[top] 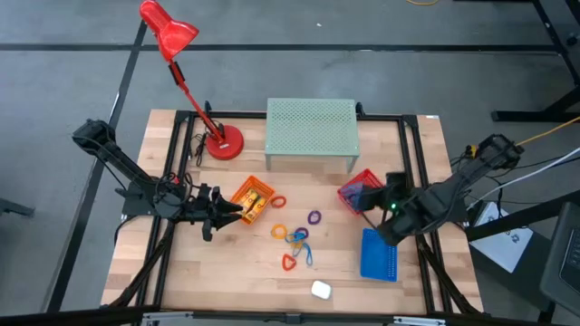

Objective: Pick & Place Office Desk Supplies
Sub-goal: Put the blue rubber band into the red bin

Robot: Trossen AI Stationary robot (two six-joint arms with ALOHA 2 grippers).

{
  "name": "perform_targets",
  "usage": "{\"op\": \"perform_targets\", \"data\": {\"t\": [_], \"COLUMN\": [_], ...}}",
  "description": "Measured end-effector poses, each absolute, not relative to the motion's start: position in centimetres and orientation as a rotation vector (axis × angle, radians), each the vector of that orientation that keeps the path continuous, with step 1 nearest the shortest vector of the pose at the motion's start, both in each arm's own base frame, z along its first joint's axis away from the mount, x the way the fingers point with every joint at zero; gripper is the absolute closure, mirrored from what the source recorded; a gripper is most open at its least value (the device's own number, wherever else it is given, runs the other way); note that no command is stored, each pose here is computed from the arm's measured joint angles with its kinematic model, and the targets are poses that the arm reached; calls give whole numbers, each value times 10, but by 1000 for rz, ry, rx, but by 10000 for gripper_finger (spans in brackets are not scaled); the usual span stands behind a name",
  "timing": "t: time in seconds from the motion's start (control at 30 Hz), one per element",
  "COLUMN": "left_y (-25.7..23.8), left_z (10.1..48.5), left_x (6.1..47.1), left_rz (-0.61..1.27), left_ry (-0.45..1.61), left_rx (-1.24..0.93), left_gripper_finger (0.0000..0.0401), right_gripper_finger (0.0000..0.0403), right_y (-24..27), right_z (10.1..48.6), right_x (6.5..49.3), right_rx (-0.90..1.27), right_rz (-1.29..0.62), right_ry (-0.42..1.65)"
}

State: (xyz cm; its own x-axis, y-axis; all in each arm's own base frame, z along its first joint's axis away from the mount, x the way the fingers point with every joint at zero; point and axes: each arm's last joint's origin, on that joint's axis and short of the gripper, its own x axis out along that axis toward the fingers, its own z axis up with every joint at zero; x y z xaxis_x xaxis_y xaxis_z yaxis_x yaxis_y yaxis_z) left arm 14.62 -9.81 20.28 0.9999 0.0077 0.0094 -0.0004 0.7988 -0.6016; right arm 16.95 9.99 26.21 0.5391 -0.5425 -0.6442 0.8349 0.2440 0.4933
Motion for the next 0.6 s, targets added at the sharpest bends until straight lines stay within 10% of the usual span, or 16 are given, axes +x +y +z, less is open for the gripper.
{"op": "perform_targets", "data": {"t": [0.6], "left_y": [-97], "left_z": [203], "left_x": [146], "left_rz": [51], "left_ry": [-29], "left_rx": [-747], "left_gripper_finger": [249], "right_gripper_finger": [403], "right_y": [71], "right_z": [199], "right_x": [155], "right_rx": [854], "right_rz": [-1156], "right_ry": [572]}}
